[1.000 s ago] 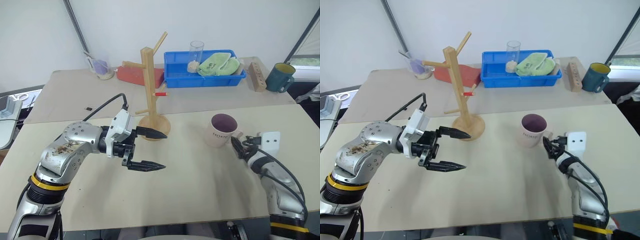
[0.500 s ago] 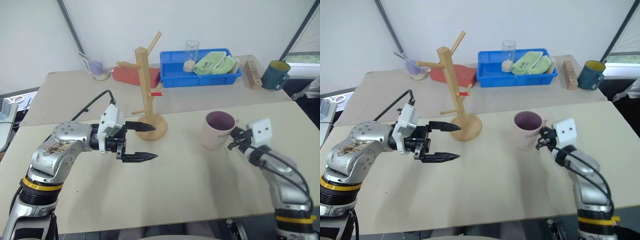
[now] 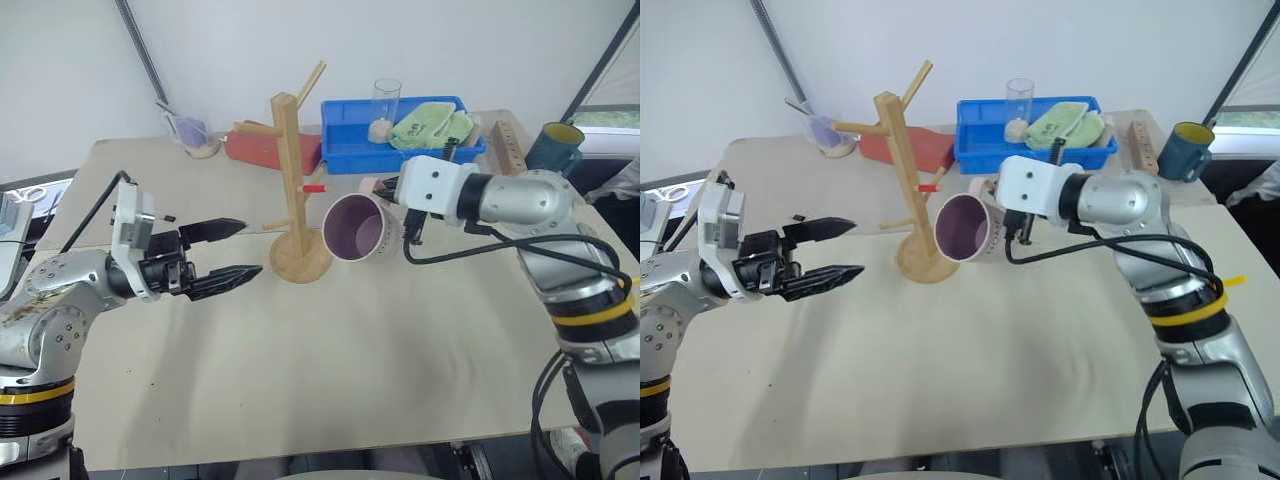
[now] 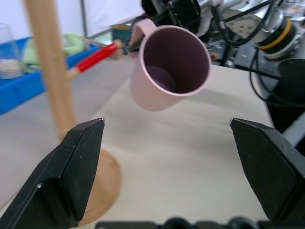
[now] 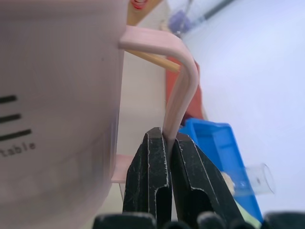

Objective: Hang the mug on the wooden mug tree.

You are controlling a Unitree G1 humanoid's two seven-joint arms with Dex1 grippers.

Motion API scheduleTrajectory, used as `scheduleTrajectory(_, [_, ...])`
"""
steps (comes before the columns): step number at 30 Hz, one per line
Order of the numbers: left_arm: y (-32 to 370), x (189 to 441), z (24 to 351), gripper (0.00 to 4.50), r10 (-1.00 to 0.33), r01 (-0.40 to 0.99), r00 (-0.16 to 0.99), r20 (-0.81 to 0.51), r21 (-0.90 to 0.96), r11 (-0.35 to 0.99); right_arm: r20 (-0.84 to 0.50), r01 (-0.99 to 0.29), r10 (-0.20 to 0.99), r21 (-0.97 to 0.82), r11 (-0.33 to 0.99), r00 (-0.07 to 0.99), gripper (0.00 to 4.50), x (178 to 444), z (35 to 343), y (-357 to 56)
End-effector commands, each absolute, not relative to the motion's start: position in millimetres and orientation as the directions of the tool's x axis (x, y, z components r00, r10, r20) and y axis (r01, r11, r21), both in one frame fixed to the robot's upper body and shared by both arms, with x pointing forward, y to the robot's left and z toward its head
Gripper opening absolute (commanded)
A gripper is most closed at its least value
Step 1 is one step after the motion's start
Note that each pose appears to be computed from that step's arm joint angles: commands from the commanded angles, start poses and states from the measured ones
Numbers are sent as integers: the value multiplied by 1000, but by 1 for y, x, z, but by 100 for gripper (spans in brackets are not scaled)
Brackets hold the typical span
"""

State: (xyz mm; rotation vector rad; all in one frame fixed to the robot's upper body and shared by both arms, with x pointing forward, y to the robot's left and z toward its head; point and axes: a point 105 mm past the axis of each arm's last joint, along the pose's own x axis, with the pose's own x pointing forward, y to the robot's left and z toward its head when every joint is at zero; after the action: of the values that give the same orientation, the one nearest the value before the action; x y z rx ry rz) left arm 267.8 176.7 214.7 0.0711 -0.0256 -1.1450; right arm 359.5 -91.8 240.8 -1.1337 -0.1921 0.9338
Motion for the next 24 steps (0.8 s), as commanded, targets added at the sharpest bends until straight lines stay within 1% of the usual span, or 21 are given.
scheduleTrajectory(1, [176,266,228,450,-902,893,431,-2,141,427,-295,-489,742,-871,50,602,3,362,261,-83])
scheduleTrajectory(5, [169,265,233,450,-900,889,436,-3,159,430,-329,-482,757,-876,-21,565,3,367,266,-70])
scheduleTrajectory(9, [161,266,237,450,-898,885,440,5,167,435,-345,-474,767,-878,-61,541,3,371,269,-59])
scheduleTrajectory(16, [151,268,243,450,-899,885,438,23,163,436,-362,-457,772,-883,-106,522,3,378,274,-42])
scheduleTrajectory(21, [158,273,242,450,-877,865,477,48,147,479,-372,-473,779,-874,-111,505,3,379,274,-33])
scheduleTrajectory(24, [160,275,239,450,-875,865,481,48,139,483,-391,-484,775,-866,-128,496,3,379,270,-31])
